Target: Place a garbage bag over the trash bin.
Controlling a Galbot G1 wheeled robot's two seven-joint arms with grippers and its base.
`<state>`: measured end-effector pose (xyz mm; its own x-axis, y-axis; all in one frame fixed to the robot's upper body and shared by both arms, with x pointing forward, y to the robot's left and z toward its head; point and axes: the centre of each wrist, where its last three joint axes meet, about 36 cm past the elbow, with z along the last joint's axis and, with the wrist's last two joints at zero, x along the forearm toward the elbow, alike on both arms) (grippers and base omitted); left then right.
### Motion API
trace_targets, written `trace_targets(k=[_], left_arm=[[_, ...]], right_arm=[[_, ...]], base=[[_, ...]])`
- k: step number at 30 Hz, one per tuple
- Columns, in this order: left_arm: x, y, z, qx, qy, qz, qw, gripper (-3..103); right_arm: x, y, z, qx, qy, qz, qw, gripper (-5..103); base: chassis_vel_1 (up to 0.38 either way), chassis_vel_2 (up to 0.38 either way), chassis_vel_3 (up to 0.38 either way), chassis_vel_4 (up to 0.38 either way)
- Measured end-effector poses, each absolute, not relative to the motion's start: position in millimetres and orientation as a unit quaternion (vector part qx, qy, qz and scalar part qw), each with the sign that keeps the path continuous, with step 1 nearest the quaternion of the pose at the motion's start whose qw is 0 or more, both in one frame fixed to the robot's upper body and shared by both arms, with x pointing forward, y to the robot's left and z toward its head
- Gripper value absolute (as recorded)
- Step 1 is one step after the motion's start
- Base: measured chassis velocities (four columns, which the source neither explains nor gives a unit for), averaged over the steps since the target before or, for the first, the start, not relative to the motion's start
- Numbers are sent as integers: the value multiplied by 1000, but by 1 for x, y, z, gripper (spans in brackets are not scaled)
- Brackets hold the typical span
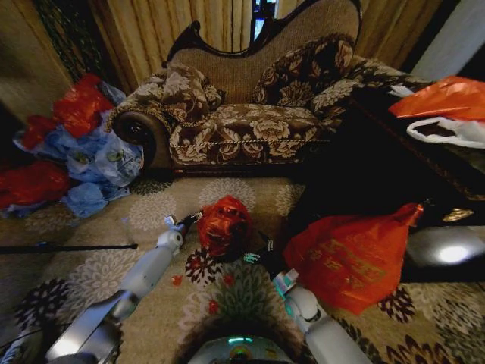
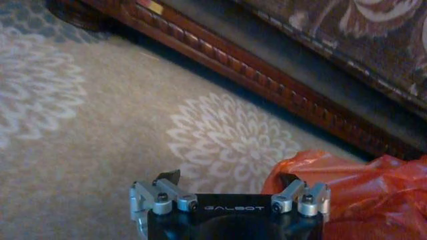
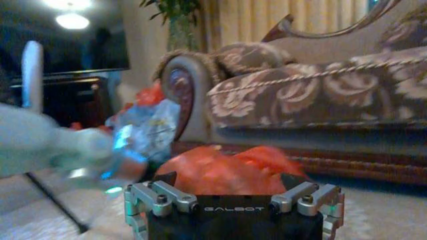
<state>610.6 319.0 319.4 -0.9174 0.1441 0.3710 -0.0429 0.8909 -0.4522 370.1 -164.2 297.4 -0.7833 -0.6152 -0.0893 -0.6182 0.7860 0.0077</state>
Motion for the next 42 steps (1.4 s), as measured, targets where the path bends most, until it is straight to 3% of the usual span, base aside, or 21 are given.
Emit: trace_targets(k=[5, 8, 16, 24, 34, 40, 42], left_arm=[[619, 313, 309, -18, -952, 210, 220, 93], [607, 316, 295, -13, -951, 200, 234, 93], [598, 322, 296, -12, -952, 207, 226, 94], [579, 334, 334, -43, -956, 222, 184, 98], [559, 333, 368, -79, -953, 244, 159, 99], [553, 329, 389, -102, -950, 256, 145, 99], [552, 329, 389, -103, -950, 257, 146, 99]], right_arm=[[388, -154, 296, -298, 953, 16, 51, 100], [446, -158, 306, -237, 969, 2, 67, 100], [533, -156, 337, -256, 965, -38, 45, 100], [563, -127, 344, -323, 944, -54, 25, 100], [586, -123, 331, -306, 949, -74, -12, 103], [594, -145, 329, -284, 955, -77, -29, 79], [594, -146, 329, -282, 956, -75, -29, 79]], base=[[0, 0, 0, 0], [0, 0, 0, 0], [0, 0, 0, 0], [0, 0, 0, 0], [0, 0, 0, 0], [0, 0, 0, 0], [0, 0, 0, 0]])
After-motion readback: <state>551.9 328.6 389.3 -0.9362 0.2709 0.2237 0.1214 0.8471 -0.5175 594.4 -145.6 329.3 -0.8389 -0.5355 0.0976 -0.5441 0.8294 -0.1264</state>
